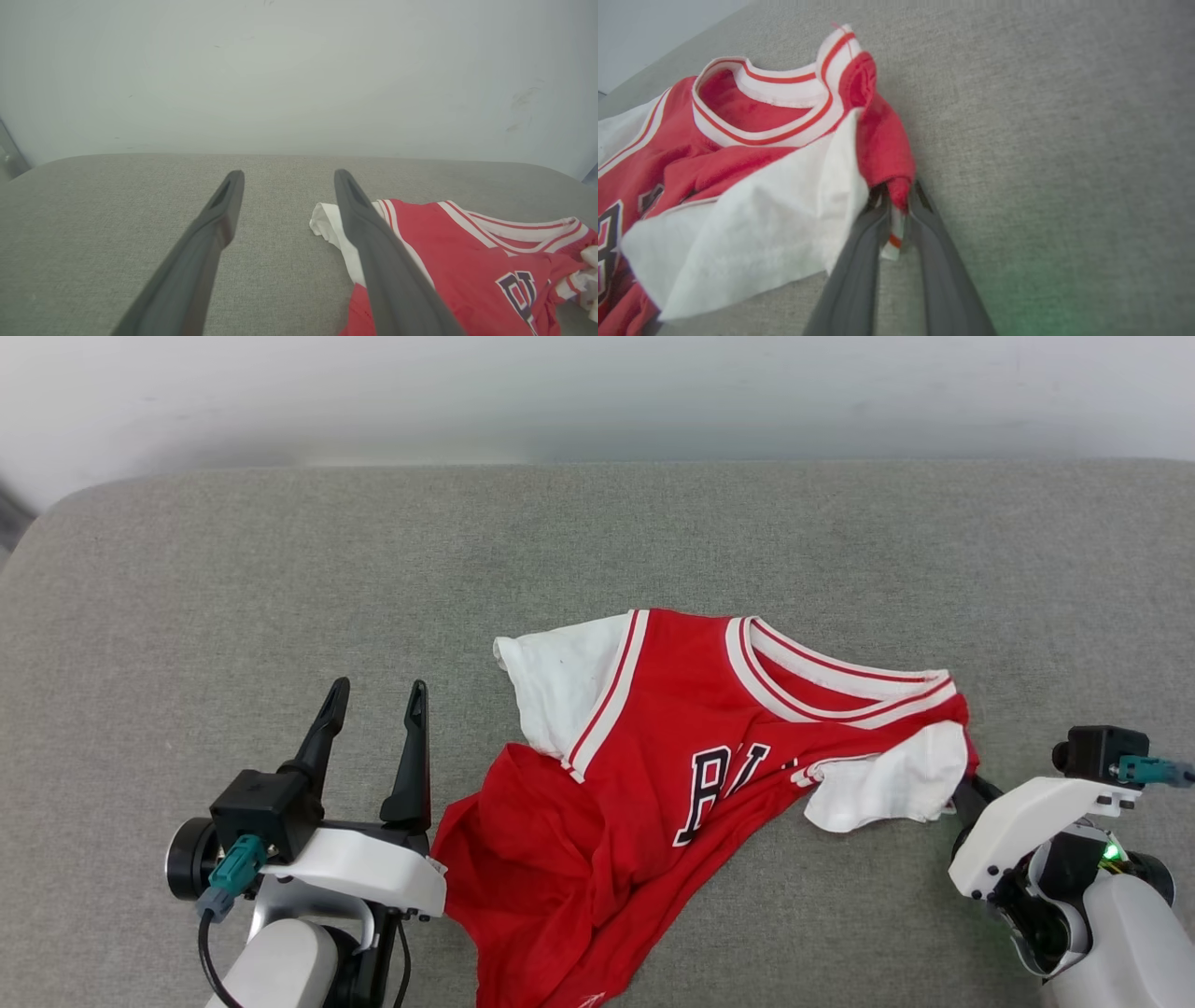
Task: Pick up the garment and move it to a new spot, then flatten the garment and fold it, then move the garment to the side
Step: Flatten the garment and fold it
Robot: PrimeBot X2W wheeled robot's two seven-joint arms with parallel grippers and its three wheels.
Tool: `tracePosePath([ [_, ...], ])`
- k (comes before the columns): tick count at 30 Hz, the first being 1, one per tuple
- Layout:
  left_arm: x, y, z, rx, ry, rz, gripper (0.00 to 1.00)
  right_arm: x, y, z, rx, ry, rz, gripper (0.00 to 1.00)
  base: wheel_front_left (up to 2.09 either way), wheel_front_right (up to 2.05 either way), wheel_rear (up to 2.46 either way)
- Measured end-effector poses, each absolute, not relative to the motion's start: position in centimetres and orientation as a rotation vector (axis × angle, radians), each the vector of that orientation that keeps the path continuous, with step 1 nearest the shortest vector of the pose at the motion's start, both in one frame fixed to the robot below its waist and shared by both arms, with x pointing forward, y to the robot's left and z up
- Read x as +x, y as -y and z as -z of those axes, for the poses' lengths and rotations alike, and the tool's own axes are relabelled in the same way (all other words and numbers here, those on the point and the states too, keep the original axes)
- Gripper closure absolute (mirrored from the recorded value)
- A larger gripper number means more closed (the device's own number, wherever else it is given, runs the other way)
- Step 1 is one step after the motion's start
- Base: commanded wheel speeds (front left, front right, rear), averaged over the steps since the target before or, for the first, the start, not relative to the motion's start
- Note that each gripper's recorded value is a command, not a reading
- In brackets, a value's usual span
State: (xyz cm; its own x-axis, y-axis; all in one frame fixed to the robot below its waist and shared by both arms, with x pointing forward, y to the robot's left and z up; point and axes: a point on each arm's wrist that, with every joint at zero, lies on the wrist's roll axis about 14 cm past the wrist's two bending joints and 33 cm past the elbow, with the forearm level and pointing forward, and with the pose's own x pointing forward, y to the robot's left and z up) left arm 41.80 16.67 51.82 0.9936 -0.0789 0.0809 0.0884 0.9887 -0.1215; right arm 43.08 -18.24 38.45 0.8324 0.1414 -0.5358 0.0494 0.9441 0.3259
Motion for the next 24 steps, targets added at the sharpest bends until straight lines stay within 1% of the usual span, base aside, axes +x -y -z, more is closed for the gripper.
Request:
tracePosePath([
  [1,41.8,-16.7,-51.8,-0.125,0.077,0.083,0.0,43.3,18.3,-38.8,0.337,-0.561,-0.047,0.0,0.0,0.0,0.0],
  [8,41.5,-16.8,-52.6,-0.123,0.096,0.078,0.0,44.2,20.0,-43.2,0.294,-0.283,0.002,0.0,0.0,0.0,0.0],
  [11,41.4,-16.9,-52.7,-0.124,0.1,0.075,0.0,43.8,20.7,-44.6,0.284,-0.213,0.025,0.0,0.0,0.0,0.0],
  [14,41.3,-16.8,-52.9,-0.125,0.105,0.075,0.0,43.0,21.1,-44.3,0.276,-0.243,0.034,0.0,0.0,0.0,0.0],
  [18,41.4,-16.5,-53.1,-0.126,0.112,0.082,0.0,41.3,21.9,-42.7,0.233,-0.397,0.035,0.0,0.0,0.0,0.0],
  [24,41.8,-16.3,-52.7,-0.128,0.102,0.086,0.0,39.8,20.3,-41.6,0.135,-0.615,-0.065,0.0,0.0,0.0,0.0],
])
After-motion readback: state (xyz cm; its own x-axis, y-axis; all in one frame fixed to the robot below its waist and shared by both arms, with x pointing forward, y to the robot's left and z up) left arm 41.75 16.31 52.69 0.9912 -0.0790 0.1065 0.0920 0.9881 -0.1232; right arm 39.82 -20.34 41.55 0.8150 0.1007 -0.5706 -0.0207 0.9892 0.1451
